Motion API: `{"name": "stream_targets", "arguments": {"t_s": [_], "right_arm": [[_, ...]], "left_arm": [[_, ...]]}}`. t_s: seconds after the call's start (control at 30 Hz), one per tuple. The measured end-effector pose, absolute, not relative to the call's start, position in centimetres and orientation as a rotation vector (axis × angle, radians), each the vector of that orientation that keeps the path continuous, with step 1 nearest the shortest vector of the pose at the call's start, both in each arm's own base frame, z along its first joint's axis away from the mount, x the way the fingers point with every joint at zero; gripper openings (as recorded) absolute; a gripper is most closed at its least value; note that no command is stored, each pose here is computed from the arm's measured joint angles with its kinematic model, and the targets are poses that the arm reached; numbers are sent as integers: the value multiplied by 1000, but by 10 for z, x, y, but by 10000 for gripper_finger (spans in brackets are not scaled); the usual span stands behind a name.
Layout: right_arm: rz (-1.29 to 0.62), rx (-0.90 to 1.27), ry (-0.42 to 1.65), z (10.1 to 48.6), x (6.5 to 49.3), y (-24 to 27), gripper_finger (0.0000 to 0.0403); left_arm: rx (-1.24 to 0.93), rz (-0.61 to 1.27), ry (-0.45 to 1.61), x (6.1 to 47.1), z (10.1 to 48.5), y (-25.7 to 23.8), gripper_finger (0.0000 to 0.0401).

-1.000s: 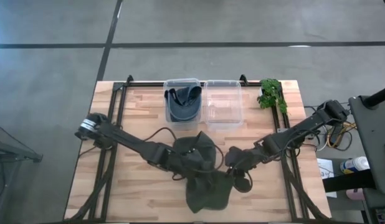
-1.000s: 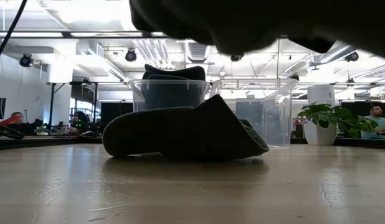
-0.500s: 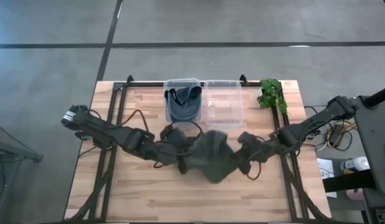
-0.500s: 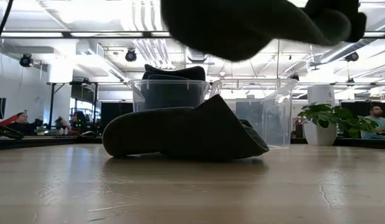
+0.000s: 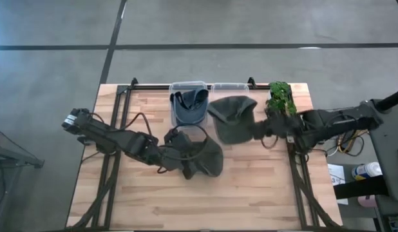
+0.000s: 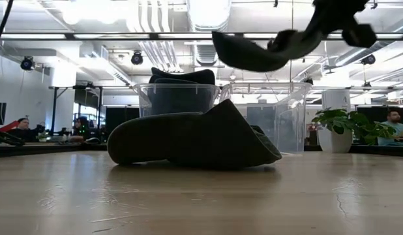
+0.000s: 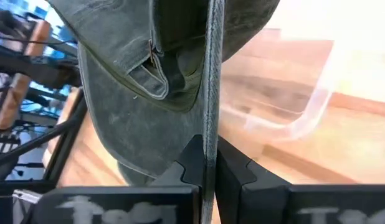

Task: Pick & Place hat
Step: Put the bottom black cap into the right transparent bin

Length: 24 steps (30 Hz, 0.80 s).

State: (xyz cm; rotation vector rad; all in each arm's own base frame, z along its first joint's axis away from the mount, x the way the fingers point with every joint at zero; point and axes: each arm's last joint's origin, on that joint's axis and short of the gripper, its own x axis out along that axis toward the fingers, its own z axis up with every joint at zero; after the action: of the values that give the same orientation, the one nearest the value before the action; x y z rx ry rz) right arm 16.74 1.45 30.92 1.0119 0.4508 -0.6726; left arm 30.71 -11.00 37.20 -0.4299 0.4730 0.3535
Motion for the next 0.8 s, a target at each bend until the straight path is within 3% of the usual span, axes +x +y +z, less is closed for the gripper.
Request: {"name": "stream_targets", "arguments": {"t_s": [0.33, 0.8], "right_arm": [[-742, 1149, 577, 295, 176, -57, 13], [-788, 1332, 661, 277, 188, -77, 13]], "left_arm": [[-502, 384, 455, 308, 372, -108, 133], [-595, 387, 454, 308, 372, -107, 133]]}}
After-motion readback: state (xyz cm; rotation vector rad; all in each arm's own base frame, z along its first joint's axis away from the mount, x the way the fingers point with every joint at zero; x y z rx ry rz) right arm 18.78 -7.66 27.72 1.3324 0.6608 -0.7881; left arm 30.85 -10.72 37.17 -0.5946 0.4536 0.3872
